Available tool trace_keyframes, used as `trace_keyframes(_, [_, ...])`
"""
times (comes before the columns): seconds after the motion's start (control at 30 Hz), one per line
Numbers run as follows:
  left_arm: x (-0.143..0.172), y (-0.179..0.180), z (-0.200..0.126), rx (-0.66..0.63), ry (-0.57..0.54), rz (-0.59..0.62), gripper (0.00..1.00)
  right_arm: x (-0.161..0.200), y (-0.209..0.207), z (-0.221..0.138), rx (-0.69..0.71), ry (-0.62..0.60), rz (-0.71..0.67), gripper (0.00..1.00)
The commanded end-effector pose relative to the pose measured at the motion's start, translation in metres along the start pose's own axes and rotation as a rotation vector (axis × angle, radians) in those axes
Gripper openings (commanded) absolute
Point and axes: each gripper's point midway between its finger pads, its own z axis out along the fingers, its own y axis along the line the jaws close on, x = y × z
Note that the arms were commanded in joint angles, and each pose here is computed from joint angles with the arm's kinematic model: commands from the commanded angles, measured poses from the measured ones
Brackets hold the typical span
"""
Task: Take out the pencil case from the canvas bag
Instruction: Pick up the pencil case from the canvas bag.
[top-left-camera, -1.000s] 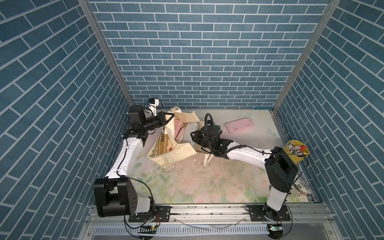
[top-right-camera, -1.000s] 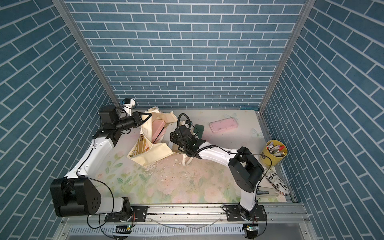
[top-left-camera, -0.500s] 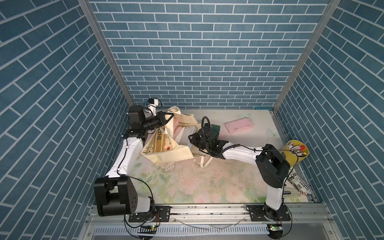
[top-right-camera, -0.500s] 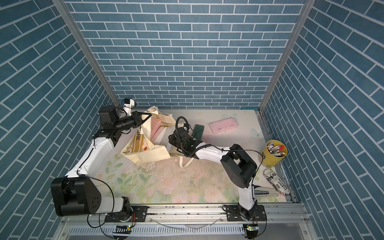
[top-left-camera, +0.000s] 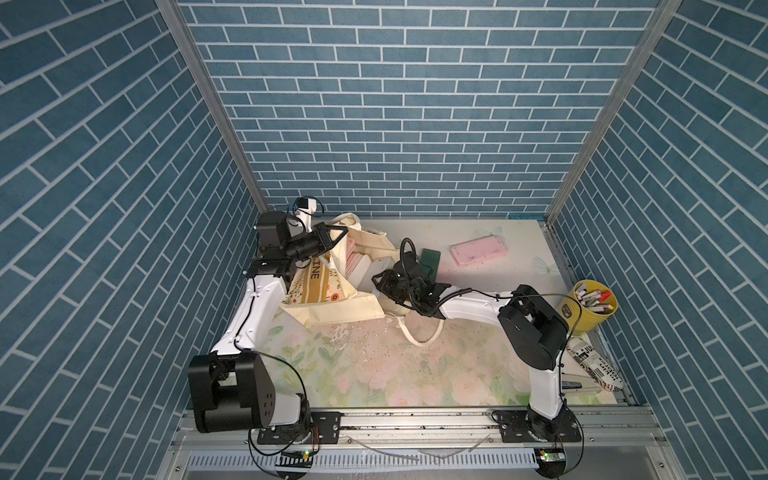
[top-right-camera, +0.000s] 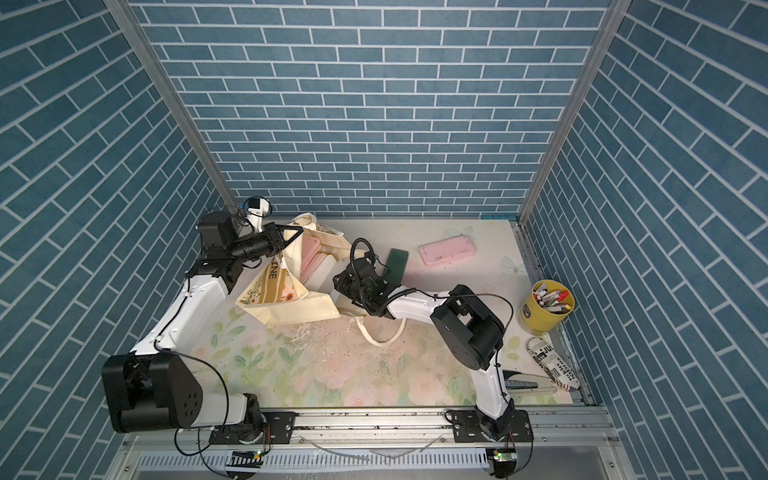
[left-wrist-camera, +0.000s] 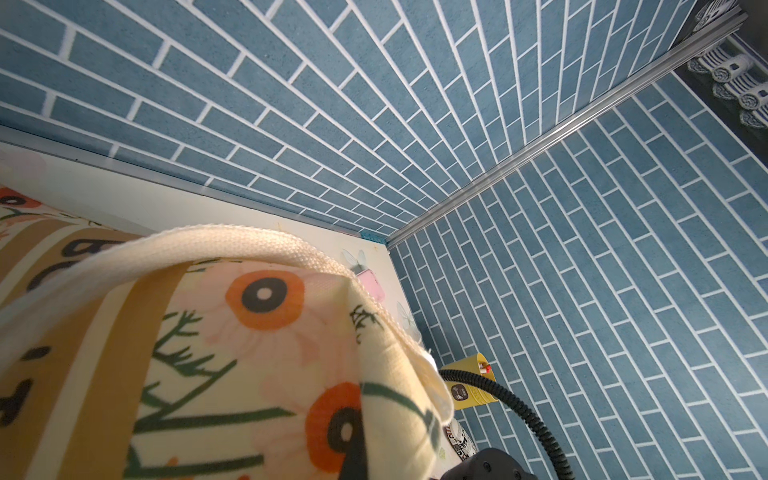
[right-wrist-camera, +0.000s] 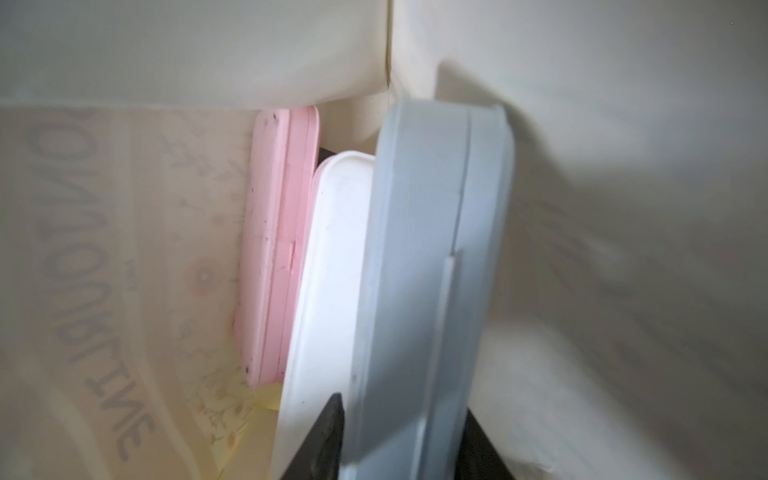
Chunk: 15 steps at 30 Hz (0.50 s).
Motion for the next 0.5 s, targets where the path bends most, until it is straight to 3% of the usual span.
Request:
trace_keyframes(0.0, [-0.013,-0.032,-0.003,0.105,-0.028,0.11,0.0,0.0,0.019,0.002,-0.05,0.017,0.021,0.4])
trace_keyframes(0.47, [-0.013,-0.03,-0.003,0.094,-0.03,0.109,0.0,-0.012,0.023,-0.015,-0.047,-0.027,-0.005,0.21])
